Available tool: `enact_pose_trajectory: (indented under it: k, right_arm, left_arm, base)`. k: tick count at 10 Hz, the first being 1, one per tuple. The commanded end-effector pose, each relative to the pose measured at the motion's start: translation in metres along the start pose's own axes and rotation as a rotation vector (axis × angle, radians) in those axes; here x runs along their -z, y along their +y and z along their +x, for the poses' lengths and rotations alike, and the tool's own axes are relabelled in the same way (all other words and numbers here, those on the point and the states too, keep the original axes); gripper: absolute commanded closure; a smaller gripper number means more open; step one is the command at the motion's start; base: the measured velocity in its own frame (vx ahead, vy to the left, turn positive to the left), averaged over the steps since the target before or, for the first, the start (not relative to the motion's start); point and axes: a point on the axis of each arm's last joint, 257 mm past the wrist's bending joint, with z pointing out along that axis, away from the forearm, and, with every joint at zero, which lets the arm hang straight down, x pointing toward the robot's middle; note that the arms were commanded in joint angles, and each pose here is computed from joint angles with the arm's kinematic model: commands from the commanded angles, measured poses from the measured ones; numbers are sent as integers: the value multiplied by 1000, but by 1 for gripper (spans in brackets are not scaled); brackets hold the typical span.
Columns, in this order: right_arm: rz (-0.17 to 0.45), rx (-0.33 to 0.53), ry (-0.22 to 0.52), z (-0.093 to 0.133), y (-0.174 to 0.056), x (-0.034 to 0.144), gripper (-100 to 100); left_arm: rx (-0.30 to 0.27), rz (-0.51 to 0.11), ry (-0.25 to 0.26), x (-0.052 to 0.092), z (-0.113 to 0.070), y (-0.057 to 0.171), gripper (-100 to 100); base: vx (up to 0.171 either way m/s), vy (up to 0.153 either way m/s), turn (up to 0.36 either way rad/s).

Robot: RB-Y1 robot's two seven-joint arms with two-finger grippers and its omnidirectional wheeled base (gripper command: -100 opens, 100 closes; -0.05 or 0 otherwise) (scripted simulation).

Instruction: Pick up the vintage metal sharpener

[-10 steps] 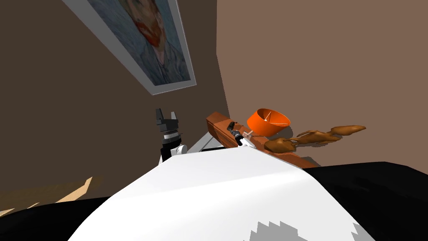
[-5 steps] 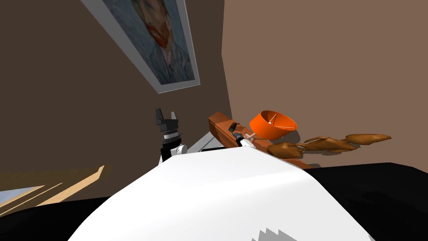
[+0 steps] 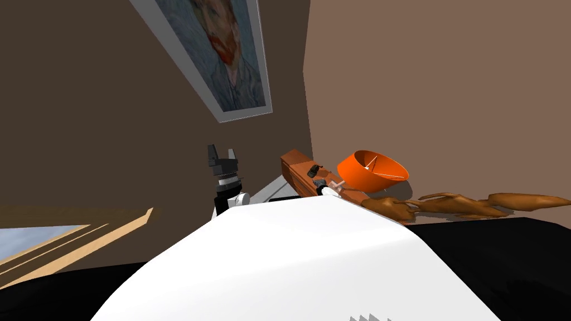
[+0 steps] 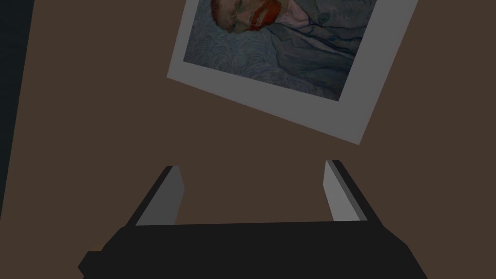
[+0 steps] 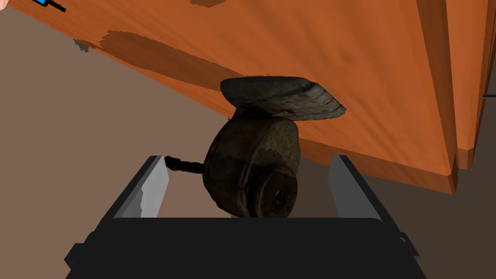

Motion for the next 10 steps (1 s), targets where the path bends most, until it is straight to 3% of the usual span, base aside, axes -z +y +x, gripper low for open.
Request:
enact_pose_trajectory:
  k: [1,2,6,7,10]
  right_arm:
    - [35,64,20,10,-13,-4,-100]
    - [38,67,28,14,-14,-4,-100]
    - [138,274,82,41,-54,-6,-100]
    - [180,359,90,43,-69,-6,-100]
    - [231,471,120,55,-92,-3,-100]
  left_arm:
    - [0,0,0,0,0,0,0]
    - [0,0,0,0,0,0,0]
    - [0,0,0,0,0,0,0]
    - [0,0,0,0,0,0,0]
    - [0,0,0,0,0,0,0]
  base:
    - [4,-23,105]
    - [2,-11,-34]
    - [6,-14,169]
    - [8,-22,126]
    - [6,-20,153]
